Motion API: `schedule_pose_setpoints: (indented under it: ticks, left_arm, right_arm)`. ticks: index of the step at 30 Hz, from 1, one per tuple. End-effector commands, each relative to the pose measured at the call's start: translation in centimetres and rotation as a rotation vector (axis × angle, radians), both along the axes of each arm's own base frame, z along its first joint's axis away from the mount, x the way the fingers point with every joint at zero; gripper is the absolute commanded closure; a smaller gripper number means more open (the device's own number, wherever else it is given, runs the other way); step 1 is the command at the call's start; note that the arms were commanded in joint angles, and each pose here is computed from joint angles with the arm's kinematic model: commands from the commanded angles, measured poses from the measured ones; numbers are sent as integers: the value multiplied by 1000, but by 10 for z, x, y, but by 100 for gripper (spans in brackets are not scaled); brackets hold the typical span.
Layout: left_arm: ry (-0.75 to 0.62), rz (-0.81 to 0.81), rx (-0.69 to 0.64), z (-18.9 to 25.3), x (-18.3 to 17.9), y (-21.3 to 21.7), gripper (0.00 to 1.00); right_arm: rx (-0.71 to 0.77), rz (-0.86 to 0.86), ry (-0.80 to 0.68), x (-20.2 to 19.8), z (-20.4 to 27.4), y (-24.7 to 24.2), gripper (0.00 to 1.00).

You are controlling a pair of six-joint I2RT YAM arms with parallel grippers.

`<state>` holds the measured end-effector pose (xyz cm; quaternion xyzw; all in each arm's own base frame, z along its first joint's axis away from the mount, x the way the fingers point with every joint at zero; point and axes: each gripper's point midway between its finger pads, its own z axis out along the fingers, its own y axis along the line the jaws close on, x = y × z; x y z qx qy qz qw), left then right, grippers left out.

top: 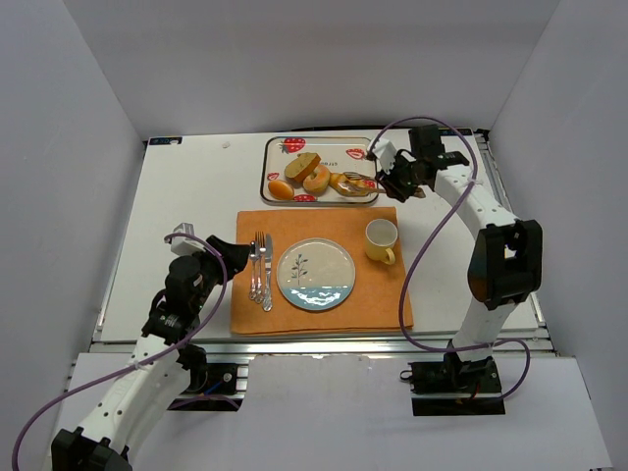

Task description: Place the bread

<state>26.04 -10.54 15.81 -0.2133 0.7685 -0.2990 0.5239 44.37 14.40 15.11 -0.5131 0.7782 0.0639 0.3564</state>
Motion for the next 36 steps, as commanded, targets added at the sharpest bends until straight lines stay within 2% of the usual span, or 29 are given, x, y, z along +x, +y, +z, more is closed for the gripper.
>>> schedule_pose_setpoints:
  ticks: [1, 11, 25, 34, 36]
  left_arm:
    - [-30, 15, -10, 10, 4, 1, 25]
    - [-28, 11, -7, 9, 7, 0, 25]
    - [-28, 12, -11, 10, 6, 0, 25]
    - [-34, 12, -8, 14, 6, 0, 25]
    - [-33, 13, -10, 14, 6, 0, 25]
  right_arm:
    - [-40, 4, -60, 11, 18, -6, 56]
    - [-87, 6, -83, 11, 11, -14, 52]
    - [-138, -3, -41, 18, -12, -18, 49]
    - [-163, 2, -18, 20, -17, -18, 51]
    - [-160, 3, -11, 20, -18, -17, 57]
